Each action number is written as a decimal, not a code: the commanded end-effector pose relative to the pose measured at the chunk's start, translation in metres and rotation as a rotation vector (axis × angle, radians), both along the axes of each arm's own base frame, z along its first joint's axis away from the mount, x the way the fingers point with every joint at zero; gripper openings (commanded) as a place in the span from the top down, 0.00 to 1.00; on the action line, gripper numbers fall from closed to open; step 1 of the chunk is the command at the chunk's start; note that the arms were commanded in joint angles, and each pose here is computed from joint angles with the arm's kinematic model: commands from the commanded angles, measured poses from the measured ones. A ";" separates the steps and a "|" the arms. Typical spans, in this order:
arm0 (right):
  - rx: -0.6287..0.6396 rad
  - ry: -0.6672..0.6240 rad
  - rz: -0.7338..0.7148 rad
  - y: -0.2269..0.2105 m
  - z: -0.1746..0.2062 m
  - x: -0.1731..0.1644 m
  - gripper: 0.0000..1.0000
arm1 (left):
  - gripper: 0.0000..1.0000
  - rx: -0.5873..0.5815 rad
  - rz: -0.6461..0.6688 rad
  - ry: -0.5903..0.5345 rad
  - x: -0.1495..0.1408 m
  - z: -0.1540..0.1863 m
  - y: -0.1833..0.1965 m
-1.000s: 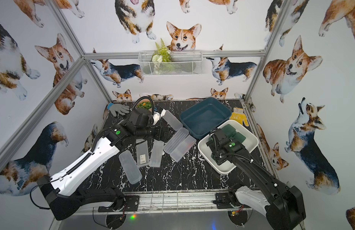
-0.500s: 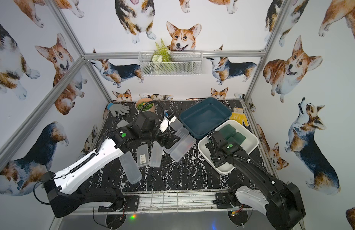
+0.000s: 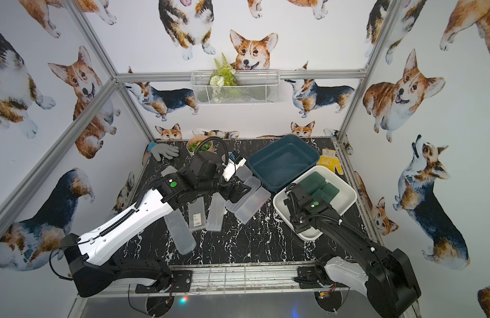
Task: Place the pencil cases by color into the storage box
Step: Place the pencil case at the storage box.
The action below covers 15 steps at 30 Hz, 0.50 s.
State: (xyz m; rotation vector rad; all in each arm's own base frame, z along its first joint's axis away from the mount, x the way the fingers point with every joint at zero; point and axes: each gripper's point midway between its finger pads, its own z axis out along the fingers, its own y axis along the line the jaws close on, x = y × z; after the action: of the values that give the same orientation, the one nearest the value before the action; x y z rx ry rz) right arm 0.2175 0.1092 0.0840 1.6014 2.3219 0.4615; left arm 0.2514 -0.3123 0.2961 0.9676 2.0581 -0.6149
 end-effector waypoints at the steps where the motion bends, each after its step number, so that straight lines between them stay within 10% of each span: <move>1: 0.124 -0.022 -0.338 -0.006 0.001 0.007 0.04 | 0.04 -0.017 -0.015 -0.004 0.001 0.005 -0.006; 15: 0.125 -0.095 -0.408 -0.021 0.003 0.018 0.00 | 0.04 -0.026 -0.015 0.020 0.005 0.003 -0.014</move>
State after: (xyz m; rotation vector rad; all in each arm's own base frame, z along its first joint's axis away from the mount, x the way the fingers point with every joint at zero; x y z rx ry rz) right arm 0.2254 0.0923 0.0821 1.6225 2.1977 0.4585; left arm 0.2561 -0.3224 0.2925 0.9688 2.0782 -0.6381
